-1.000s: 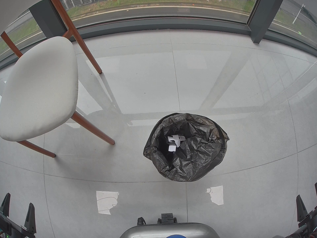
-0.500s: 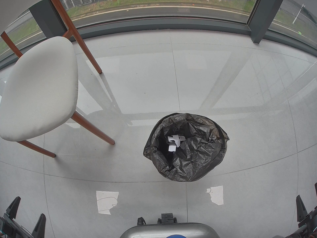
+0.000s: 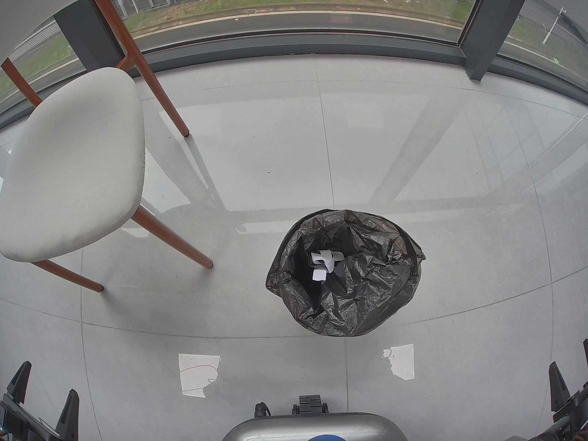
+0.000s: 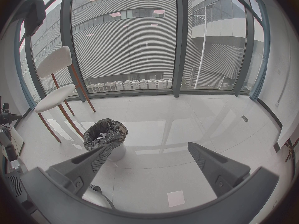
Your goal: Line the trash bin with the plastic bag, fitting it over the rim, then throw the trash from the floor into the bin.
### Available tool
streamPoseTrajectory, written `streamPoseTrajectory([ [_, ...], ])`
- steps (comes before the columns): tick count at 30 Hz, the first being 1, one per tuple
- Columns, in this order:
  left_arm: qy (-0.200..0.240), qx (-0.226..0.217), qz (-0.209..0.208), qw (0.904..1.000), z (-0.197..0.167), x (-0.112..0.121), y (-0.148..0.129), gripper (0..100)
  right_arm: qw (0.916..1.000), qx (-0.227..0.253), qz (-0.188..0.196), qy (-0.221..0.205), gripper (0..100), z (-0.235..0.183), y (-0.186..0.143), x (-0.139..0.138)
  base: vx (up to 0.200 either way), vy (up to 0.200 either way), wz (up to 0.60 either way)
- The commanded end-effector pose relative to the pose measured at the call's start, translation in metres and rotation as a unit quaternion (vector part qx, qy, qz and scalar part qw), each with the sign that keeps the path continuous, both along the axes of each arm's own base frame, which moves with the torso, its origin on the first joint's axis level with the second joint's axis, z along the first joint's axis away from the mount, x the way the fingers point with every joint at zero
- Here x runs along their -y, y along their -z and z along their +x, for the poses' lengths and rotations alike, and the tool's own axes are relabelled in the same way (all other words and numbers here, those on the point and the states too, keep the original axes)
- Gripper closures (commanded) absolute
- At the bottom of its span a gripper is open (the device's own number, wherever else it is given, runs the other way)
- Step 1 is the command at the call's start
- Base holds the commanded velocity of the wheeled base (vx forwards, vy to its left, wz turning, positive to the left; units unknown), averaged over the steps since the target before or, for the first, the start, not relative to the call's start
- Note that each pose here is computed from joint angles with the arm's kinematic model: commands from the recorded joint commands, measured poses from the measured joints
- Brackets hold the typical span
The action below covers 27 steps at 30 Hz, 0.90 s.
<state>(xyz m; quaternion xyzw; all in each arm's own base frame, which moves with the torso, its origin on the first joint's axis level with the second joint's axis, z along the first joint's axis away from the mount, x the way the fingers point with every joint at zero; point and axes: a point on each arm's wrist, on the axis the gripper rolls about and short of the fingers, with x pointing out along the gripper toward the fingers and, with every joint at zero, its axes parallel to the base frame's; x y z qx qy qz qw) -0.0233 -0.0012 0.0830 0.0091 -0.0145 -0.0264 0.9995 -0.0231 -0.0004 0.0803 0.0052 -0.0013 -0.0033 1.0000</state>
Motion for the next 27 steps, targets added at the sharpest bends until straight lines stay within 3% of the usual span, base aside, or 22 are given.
streamPoseTrajectory([
  [1,-0.009,-0.005,0.027,0.9996,0.0003,-0.0003,0.0037,0,1.0,-0.002,0.001,-0.002,0,0.0003,0.005,-0.0001,0.0,0.0,0.0],
  [6,-0.016,-0.035,0.001,0.9993,-0.0005,-0.0007,0.0076,0,1.0,-0.002,0.0,-0.002,0,0.0003,0.005,-0.0001,0.0,0.0,0.0],
  [27,-0.017,-0.029,-0.003,0.9994,0.0002,-0.0008,0.0082,0,1.0,-0.003,0.0,0.001,0,0.0003,0.0051,-0.0001,0.0,0.0,0.0],
])
